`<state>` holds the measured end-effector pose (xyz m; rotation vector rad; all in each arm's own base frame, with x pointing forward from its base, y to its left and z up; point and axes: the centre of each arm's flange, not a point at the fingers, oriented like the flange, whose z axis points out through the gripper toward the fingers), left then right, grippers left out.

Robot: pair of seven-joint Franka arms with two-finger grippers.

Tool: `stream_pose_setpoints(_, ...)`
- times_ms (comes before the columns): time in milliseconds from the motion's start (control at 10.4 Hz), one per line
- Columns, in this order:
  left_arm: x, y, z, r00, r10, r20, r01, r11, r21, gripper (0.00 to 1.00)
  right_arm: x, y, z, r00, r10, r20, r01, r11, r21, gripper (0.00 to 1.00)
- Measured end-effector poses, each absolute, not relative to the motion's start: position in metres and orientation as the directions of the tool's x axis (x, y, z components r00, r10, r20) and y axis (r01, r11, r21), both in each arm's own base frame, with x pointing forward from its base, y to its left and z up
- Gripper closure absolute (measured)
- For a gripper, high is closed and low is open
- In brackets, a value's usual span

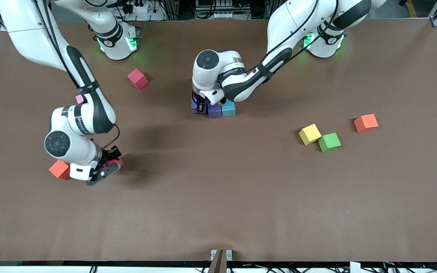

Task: Form number 2 with 11 blocks
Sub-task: 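Lower the purple cube by the row while the right gripper lifts pink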

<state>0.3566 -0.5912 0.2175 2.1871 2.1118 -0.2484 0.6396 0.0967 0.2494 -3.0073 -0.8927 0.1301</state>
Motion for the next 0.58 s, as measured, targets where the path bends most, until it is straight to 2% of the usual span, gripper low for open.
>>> stream_pose_setpoints(576, 0.361, -0.585, 0.209, 0.023, 0.984, -0.177, 0.999, -0.031, -0.043, 0.44, 0.619, 0.151, 0.272, 0.884, 0.459, -0.094, 0.457, -0.889, -0.045, 0.44)
